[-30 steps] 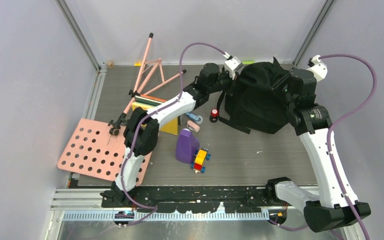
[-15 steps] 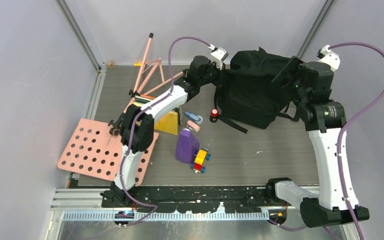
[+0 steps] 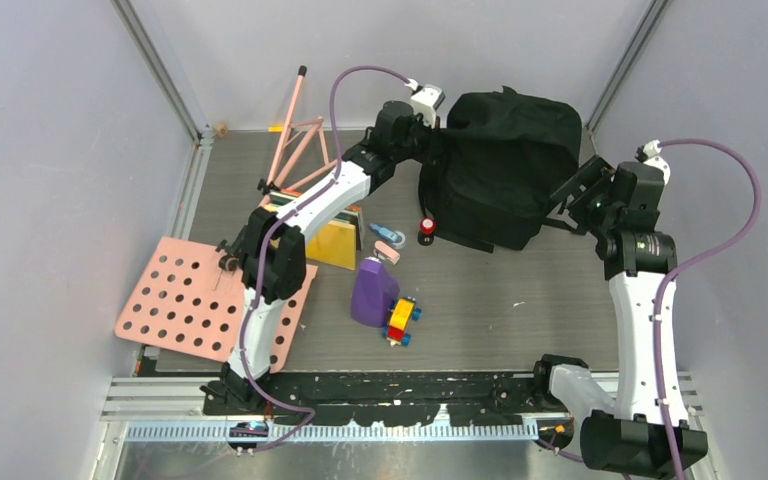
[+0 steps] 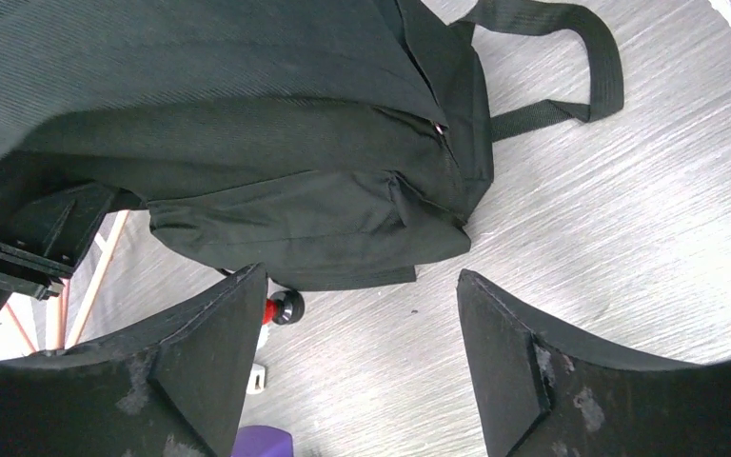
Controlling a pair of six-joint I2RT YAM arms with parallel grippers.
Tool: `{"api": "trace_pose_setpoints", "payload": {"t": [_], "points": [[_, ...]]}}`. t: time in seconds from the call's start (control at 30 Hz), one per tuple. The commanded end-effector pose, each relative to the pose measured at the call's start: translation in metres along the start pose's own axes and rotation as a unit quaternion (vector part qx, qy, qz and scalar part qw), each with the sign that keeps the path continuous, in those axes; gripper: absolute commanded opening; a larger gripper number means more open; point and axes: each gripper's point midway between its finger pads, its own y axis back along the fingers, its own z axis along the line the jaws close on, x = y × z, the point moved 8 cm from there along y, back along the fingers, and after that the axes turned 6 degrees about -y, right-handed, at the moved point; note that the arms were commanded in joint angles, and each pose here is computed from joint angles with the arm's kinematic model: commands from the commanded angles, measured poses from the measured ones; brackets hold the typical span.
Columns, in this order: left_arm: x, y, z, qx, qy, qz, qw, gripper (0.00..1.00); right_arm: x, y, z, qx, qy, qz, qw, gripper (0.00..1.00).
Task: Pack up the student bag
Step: Adjust the student bag at the center of the board, then unzip the student bag at the center of the board.
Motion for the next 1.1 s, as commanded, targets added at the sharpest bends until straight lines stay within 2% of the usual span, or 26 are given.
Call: {"api": "trace_pose_setpoints", "payload": {"t": [0.0, 0.13, 0.23, 0.67, 0.83, 1.07], "points": [[-0.010, 0.003, 0.015, -0.035, 0.014, -0.002, 0.999, 0.00, -0.006, 0.002, -0.004, 0.000, -0.025, -0.061, 0.998, 0.77], [-0.008, 0.002, 0.018, -0.036, 0.016, 0.003, 0.999, 0.00, 0.001, -0.014, -0.025, 0.055, -0.027, -0.064, 0.996, 0.65], [-0.007, 0.004, 0.020, -0.034, 0.016, 0.006, 0.999, 0.00, 0.008, -0.030, -0.041, 0.078, -0.041, -0.055, 0.995, 0.60], [-0.008, 0.008, 0.018, -0.019, 0.004, 0.011, 1.000, 0.01, 0.023, -0.070, -0.048, 0.036, -0.033, -0.034, 0.998, 0.43], [-0.008, 0.007, 0.016, -0.011, 0.005, 0.011, 1.000, 0.01, 0.027, -0.078, -0.043, 0.008, -0.033, -0.013, 0.999, 0.41], [-0.007, 0.007, 0.016, -0.007, 0.005, 0.013, 1.000, 0.00, 0.032, -0.090, -0.049, 0.020, -0.025, 0.002, 0.999, 0.35]]}}
